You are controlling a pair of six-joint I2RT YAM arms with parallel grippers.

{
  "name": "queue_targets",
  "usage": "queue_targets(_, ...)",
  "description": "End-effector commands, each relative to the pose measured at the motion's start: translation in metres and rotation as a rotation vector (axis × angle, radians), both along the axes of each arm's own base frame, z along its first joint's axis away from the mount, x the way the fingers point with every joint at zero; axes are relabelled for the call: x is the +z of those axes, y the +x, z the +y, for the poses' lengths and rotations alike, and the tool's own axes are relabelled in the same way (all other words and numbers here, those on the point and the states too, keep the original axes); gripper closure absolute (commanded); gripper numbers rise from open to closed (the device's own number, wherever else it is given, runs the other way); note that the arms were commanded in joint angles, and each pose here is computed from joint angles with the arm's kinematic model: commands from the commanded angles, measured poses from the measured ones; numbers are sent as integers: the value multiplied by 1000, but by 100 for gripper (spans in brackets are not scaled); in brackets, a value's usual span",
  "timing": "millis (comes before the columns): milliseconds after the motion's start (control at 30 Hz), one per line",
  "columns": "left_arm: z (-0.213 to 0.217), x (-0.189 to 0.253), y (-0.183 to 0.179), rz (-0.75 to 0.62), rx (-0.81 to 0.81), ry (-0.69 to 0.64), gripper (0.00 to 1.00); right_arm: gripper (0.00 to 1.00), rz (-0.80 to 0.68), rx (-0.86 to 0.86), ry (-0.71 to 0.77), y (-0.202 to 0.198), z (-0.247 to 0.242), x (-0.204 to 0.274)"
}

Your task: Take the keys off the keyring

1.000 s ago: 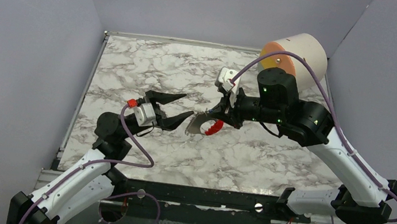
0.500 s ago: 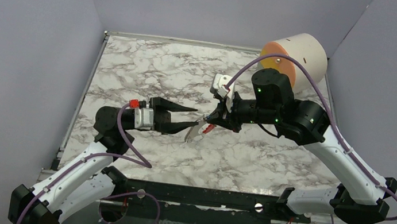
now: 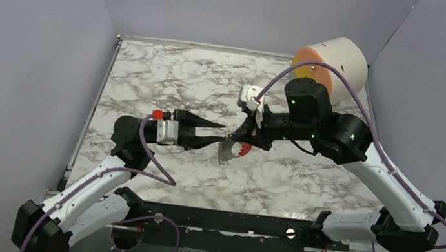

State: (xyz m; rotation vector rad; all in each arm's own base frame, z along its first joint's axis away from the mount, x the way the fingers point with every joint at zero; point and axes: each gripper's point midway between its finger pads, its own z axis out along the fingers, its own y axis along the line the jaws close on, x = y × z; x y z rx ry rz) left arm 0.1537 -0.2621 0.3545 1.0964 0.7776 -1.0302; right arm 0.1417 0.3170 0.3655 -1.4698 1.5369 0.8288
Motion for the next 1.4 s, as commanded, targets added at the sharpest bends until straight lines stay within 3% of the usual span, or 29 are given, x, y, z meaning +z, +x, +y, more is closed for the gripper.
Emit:
queue_targets(0, -1, 7, 7, -26, 35, -27, 58, 99, -28, 45, 62, -10, 2, 17)
queue_targets(500, -2, 23, 1, -37, -11, -59, 55, 99, -29, 44, 69, -10, 2, 16)
queue_targets(1100, -12, 2, -22, -8, -140, -5, 66, 99, -53, 16, 98, -5, 4, 22)
queue_targets(1367, -17, -5, -30, -21, -177, 8, 66, 99, -51, 15, 103, -4, 6, 23)
